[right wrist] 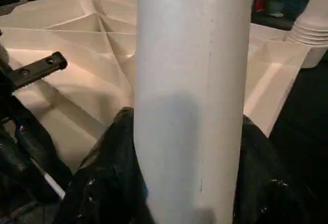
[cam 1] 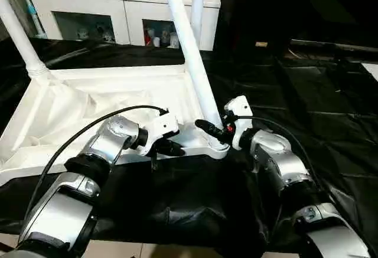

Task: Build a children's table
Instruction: Insert table leg to table base

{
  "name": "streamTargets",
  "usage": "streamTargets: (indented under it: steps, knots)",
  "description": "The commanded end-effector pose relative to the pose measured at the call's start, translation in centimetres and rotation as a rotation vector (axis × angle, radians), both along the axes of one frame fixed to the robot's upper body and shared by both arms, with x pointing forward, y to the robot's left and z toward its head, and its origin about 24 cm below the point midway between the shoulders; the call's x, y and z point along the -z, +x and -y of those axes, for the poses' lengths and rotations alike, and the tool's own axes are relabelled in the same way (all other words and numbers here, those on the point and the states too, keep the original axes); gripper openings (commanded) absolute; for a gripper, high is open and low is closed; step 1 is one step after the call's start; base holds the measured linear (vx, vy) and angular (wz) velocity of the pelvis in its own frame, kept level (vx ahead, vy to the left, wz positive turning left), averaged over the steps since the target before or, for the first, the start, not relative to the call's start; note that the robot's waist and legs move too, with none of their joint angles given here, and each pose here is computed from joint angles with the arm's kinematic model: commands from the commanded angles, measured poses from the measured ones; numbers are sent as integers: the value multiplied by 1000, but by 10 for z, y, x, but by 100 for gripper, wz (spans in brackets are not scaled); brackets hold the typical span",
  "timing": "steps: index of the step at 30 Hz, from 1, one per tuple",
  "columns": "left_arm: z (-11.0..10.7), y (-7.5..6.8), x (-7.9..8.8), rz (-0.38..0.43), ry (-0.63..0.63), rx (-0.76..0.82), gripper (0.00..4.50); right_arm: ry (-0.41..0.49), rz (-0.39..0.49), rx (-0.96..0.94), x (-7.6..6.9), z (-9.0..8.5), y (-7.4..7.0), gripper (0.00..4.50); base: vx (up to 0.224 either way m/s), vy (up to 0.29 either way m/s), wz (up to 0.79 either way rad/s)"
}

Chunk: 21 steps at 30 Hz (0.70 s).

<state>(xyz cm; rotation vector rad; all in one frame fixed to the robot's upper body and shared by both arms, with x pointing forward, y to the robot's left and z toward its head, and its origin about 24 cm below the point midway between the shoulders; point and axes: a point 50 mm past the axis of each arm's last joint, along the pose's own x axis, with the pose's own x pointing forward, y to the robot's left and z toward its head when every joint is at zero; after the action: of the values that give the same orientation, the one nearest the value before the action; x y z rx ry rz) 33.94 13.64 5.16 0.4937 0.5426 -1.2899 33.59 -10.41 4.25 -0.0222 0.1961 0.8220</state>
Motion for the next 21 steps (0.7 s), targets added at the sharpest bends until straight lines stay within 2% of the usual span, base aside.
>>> streamTargets:
  steps: [1,3,4,6,8,9,10,11,13,16,18,19,20,21]
  knots:
    - [-3,12,-16,89,-3,-60,0,-29,-169,47,39,11,-17,186,0,0,0]
    - [-5,14,-19,140,-2,-68,0,97,-121,41,25,11,-15,186,0,0,0]
    - [-5,14,-19,140,-2,-68,0,97,-121,41,25,11,-15,186,0,0,0]
    - [-6,12,-25,197,-38,-31,0,237,-51,14,6,12,-15,186,0,0,0]
    - [-5,10,-32,227,-112,-12,0,335,18,-18,-12,13,-16,186,0,0,0]
    - [-5,10,-34,232,-131,-11,0,352,33,-25,-16,13,-16,186,0,0,0]
    - [-5,9,-35,235,-142,-11,0,361,42,-29,-18,13,-16,186,0,0,0]
    - [-5,7,-40,207,-204,5,28,375,77,-42,-26,13,-17,186,0,0,0]
    - [-5,6,-45,192,-250,12,55,383,110,-53,-33,13,-17,186,29,-6,0]
    - [-9,8,-65,196,-406,-12,75,356,166,-73,-51,12,-14,186,64,1,1]
    - [-8,12,-79,201,-505,-37,103,310,159,-82,-54,13,-12,186,30,6,0]
    - [-8,12,-79,201,-505,-37,103,310,159,-82,-54,13,-12,186,0,0,0]
    - [-5,15,-92,179,-605,-55,109,264,140,-89,-55,13,-11,186,0,0,0]
    - [-5,15,-92,179,-605,-55,135,264,140,-89,-55,13,-11,186,0,0,0]
